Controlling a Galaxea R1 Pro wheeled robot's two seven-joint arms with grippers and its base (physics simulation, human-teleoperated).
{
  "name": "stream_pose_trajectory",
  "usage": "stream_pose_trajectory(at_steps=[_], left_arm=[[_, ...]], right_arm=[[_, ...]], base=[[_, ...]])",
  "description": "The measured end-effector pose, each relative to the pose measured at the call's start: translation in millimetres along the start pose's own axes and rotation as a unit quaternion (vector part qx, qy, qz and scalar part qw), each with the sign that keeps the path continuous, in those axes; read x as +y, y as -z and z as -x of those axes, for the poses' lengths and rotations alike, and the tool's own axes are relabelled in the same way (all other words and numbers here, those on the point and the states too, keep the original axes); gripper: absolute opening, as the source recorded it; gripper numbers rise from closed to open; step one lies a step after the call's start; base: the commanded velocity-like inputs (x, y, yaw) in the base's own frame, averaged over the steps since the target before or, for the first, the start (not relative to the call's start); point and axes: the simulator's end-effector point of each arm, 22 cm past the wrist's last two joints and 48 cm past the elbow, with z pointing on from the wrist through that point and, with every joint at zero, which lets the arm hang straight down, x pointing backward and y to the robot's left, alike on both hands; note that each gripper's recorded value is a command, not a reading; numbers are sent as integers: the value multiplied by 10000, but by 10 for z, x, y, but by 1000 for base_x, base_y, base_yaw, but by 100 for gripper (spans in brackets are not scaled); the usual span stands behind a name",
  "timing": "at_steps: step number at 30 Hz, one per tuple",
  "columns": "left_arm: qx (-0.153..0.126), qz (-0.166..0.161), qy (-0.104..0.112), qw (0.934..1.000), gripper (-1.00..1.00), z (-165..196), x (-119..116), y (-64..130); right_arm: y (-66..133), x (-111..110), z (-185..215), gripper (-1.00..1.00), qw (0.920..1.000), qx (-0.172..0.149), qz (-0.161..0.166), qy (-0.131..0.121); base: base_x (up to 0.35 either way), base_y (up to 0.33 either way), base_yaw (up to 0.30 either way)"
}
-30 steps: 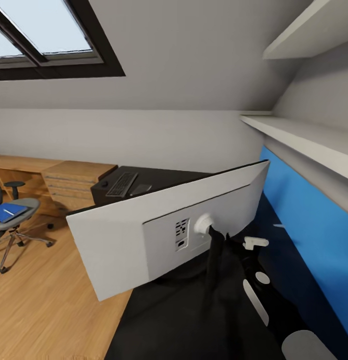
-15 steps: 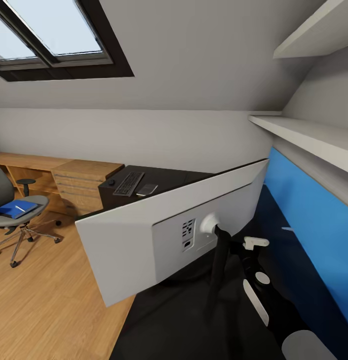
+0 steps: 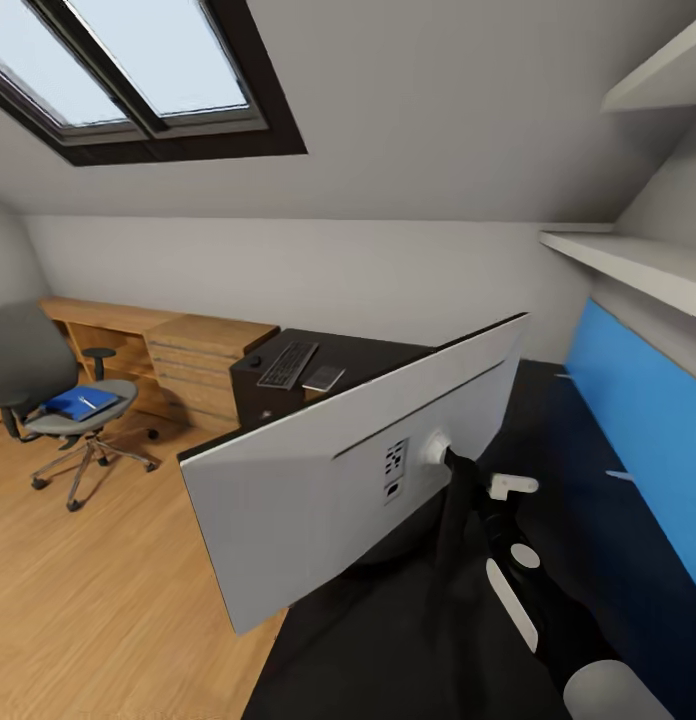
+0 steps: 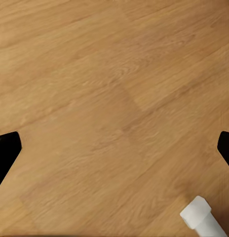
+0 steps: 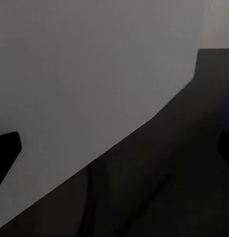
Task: In the bedroom, organize the workspace by keeping the computer under the desk, ensuring the monitor is on the desk, placing the keyboard on the desk next to the monitor, placing the mouse on the desk next to the keyboard, moving the folder from the swivel chair onto the desk next to the mouse, stacking the notebook on top of the folder with the pen on top of the notebook, and positioning the swivel chair next to the desk.
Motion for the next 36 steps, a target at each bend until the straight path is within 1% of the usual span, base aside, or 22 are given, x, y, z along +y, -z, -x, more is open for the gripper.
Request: stream_pose_trajectory(at_steps=[6,22,29,33,36], left_arm=[[1,1,0,10000,100,-1,0,0],[1,1,0,10000,100,-1,0,0],[0,1,0,10000,100,0,0,0],[1,1,-1,10000,100,0,0,-1],[4,1,-3,10000,100,-2,-1,-2]], right_arm=[[0,-4,0,100,10000,0,2,4],[-1,-4,1,100,10000,0,5,9],[0,-15,98,100,9998,-205,-7,-26],[-1,-17,110,100,9997,-232,-12,-33],[-5,-57,116,100,9997,-242,-79,-39]], base=[[0,0,91],[0,0,4],[0,0,0],[-45,0,0],[-213,-6,0]])
